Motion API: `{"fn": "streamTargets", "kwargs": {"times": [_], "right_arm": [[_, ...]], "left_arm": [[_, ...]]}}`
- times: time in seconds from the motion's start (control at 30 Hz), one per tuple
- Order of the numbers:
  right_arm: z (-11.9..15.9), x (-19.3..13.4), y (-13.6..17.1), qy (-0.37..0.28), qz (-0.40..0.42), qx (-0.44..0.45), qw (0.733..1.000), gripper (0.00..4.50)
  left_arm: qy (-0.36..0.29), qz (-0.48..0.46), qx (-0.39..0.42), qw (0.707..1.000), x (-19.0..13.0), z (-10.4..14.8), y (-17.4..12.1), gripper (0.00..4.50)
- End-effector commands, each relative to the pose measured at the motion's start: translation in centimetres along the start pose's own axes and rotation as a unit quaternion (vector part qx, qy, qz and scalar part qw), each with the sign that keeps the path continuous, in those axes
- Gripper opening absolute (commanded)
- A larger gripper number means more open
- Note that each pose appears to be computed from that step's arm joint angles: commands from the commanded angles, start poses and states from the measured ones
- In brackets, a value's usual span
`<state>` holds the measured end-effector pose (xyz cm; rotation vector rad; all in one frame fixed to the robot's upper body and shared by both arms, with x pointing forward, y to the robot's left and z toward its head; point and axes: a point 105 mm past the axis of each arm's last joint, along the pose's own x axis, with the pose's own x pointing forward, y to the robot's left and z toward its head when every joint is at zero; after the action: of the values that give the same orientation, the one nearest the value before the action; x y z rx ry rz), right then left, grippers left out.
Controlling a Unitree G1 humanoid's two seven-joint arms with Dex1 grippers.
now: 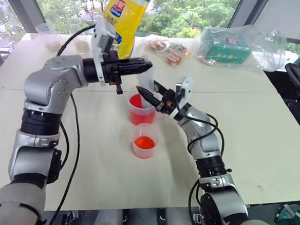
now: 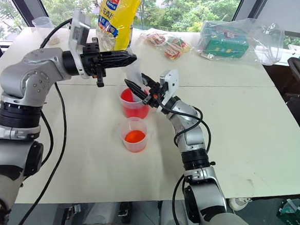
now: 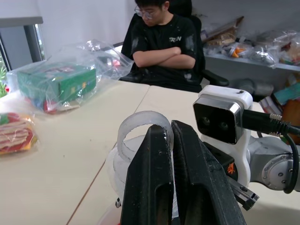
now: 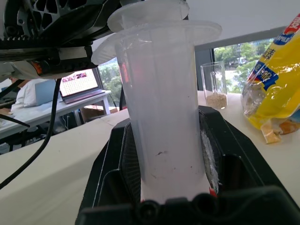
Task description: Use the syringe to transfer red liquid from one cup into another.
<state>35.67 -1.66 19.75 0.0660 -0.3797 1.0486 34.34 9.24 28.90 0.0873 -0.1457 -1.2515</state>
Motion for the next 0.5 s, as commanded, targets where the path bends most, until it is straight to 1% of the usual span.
{"fn": "streamTargets", "kwargs": {"times": [0.03,0.17,0.5], "right_arm": [[-0.1,0.5,1.1,0.005,0.029,0.004,1.000,1.38],[-0.5,0.5,1.4,0.009,0.037,0.012,0.999,1.38],[-1.0,0.4,2.1,0.016,0.046,0.022,0.999,1.38]], "left_arm": [[-0.046,0.009,0.070,0.996,-0.7,4.3,0.1,0.03],[-0.057,0.023,0.080,0.995,-1.0,5.4,0.6,0.03],[-0.066,0.044,0.092,0.993,-1.7,6.4,1.4,0.03]]}}
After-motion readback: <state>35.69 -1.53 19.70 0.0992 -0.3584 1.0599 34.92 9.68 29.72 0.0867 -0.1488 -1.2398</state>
